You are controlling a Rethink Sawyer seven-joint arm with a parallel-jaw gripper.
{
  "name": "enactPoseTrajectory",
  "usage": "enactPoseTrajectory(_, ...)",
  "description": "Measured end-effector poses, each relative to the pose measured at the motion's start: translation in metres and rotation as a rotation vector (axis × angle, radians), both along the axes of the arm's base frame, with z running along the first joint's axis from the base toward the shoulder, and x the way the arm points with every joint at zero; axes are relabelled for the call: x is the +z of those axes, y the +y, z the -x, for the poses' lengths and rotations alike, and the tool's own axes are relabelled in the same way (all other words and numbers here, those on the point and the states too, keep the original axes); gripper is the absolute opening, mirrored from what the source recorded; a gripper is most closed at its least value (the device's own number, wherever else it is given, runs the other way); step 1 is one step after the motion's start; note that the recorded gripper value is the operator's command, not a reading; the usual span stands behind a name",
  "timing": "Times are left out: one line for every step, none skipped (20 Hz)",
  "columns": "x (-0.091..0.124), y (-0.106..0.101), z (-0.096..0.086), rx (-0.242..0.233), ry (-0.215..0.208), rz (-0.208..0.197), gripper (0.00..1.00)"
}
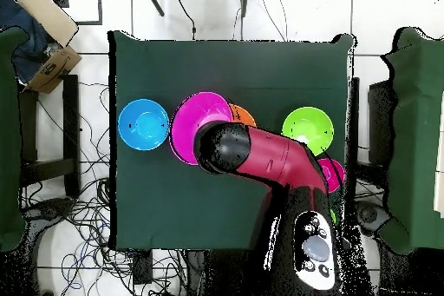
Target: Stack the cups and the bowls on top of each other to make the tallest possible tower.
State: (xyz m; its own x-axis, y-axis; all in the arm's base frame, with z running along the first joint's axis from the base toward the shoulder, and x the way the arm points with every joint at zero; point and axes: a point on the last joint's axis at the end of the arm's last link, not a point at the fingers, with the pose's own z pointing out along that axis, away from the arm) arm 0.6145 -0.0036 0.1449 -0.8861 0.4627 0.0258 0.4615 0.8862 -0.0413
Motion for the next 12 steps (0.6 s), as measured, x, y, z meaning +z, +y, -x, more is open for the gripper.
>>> enactPoseTrajectory(-0.002, -0.001, 0.0, -0.002, 0.003, -0.001, 0.0)
enactPoseTrajectory(-0.005, -0.004, 0.001, -0.006, 0.008, -0.003, 0.0)
enactPoseTrajectory(-0.006, -0.005, 0.001, -0.009, 0.01, -0.003, 0.0)
enactPoseTrajectory(-0.008, -0.008, 0.002, -0.013, 0.012, -0.004, 0.0)
enactPoseTrajectory(-0.008, -0.01, 0.002, -0.016, 0.013, -0.005, 0.0)
enactPoseTrajectory(-0.008, -0.012, 0.002, -0.019, 0.014, -0.005, 0.0)
enactPoseTrajectory(-0.009, -0.013, 0.002, -0.022, 0.015, -0.006, 0.0)
enactPoseTrajectory(-0.009, -0.017, 0.002, -0.028, 0.013, -0.007, 0.0)
enactPoseTrajectory(-0.009, -0.019, 0.001, -0.031, 0.013, -0.008, 0.0)
enactPoseTrajectory(-0.009, -0.021, 0.001, -0.034, 0.013, -0.009, 0.0)
enactPoseTrajectory(-0.009, -0.025, 0.001, -0.04, 0.013, -0.011, 0.0)
enactPoseTrajectory(-0.009, -0.027, 0.001, -0.043, 0.012, -0.012, 0.0)
